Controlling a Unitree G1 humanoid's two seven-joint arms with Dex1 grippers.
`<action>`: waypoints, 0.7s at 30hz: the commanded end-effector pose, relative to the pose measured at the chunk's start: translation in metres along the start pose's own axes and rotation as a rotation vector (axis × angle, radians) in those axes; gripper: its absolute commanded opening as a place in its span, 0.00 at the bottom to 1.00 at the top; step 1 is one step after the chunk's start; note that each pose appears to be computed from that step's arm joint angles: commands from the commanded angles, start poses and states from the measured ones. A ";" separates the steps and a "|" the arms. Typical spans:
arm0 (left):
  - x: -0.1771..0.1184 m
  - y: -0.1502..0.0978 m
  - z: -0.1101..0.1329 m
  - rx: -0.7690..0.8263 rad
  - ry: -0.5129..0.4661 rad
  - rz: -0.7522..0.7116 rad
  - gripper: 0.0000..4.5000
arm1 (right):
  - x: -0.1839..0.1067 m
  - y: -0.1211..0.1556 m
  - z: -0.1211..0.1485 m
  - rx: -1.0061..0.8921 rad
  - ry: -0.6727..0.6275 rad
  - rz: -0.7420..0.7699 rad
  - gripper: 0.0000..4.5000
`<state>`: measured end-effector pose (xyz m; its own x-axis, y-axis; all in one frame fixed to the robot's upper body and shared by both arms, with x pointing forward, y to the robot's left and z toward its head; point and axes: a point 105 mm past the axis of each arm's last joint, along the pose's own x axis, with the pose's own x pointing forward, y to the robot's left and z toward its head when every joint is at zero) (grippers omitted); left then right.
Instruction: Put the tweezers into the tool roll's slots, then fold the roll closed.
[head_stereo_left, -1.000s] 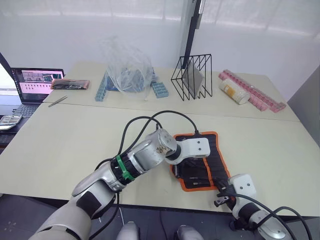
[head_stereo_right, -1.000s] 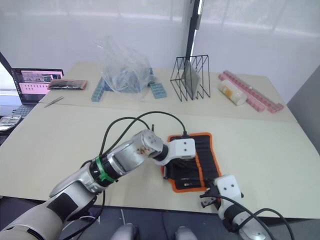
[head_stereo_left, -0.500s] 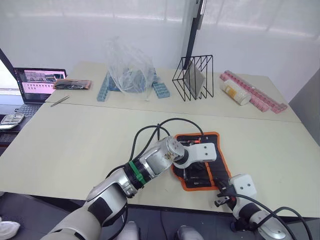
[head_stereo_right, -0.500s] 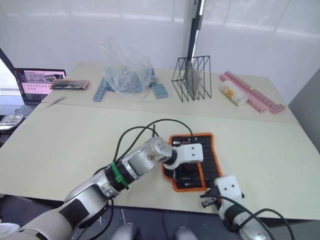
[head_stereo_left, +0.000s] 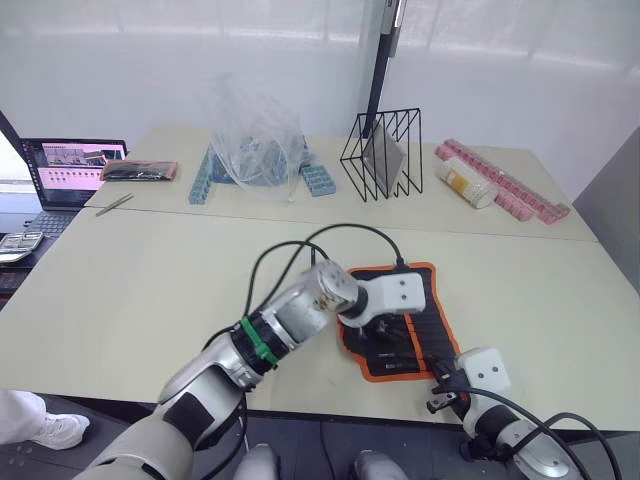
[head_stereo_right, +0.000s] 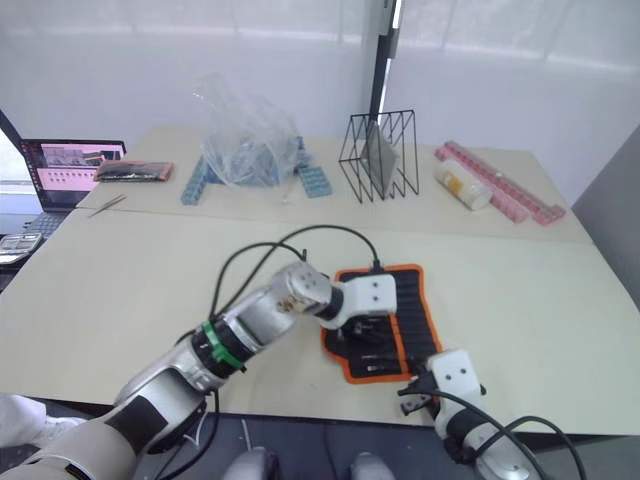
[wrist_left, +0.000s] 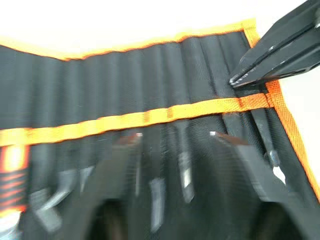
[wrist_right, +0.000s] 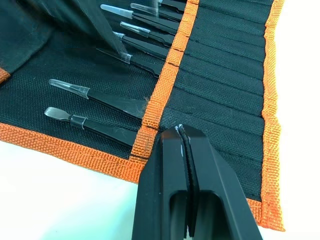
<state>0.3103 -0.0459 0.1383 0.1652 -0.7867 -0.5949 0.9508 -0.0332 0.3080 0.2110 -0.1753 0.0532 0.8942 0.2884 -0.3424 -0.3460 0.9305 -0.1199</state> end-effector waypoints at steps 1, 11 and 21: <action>-0.044 0.019 0.030 0.028 -0.122 0.066 0.89 | -0.002 0.010 -0.042 0.061 0.167 0.040 0.00; -0.144 0.060 -0.061 -0.203 -0.169 0.504 0.96 | 0.002 0.007 -0.043 0.049 0.168 0.055 0.00; -0.224 -0.036 -0.166 -0.598 -0.055 0.863 0.98 | 0.003 -0.003 -0.047 0.024 0.180 0.076 0.00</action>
<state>0.2863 0.2272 0.1132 0.7983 -0.4568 -0.3925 0.5425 0.8285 0.1391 0.2175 -0.1760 0.0484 0.8640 0.3530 -0.3590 -0.4187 0.8998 -0.1229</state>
